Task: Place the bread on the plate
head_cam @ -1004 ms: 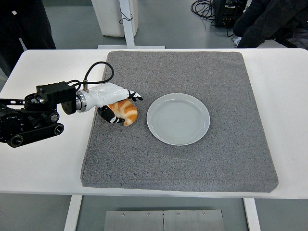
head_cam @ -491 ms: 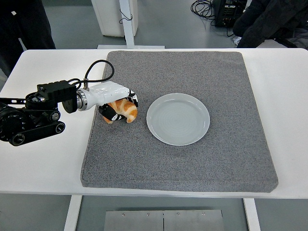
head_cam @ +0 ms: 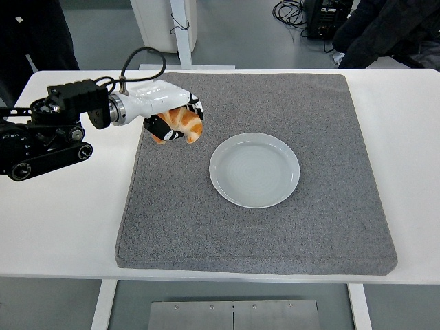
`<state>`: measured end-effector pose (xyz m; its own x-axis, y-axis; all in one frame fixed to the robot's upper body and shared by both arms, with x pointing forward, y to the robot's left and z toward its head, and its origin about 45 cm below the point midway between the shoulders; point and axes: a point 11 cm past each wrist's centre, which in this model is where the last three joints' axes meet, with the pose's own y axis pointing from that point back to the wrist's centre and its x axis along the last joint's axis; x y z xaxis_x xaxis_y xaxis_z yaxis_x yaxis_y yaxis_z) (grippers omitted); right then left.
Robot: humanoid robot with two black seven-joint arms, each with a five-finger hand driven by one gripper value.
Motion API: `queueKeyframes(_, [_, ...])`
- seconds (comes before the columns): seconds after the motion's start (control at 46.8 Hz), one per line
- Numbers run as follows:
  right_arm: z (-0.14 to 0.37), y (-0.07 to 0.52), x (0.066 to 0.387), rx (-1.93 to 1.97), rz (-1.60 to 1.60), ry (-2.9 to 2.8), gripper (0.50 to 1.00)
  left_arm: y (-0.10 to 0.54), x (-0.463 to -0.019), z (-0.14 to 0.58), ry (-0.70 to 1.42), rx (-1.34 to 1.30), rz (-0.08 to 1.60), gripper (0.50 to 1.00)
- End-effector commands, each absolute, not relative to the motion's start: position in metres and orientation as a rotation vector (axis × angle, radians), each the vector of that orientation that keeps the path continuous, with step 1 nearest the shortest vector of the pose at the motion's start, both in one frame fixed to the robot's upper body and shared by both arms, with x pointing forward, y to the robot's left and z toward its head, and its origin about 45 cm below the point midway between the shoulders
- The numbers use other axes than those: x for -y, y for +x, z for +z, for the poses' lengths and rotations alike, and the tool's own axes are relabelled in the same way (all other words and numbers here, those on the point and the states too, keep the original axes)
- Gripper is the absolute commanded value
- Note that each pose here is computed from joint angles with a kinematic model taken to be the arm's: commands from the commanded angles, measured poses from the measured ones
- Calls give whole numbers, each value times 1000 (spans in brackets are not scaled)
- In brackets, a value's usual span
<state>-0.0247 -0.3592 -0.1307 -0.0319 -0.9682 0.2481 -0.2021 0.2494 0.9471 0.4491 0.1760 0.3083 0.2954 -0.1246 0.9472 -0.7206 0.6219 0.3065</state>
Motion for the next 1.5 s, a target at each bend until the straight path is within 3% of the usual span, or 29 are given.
queueKeyframes(0.0, [-131, -25, 359, 1471, -919, 1159, 1000, 455, -172, 331, 835, 1249, 482, 500])
queueKeyframes(0.449, [-131, -22, 359, 1474, -916, 1163, 1000, 466, -146, 451, 765, 1305, 542, 500])
queueKeyframes(1.047, [-131, -21, 357, 1475, -922, 1169, 1000, 465, -141, 449, 767, 1306, 530, 500])
queueKeyframes(1.474, [-131, -21, 356, 1473, -926, 1172, 1000, 443, -39, 426, 651, 1328, 366, 500])
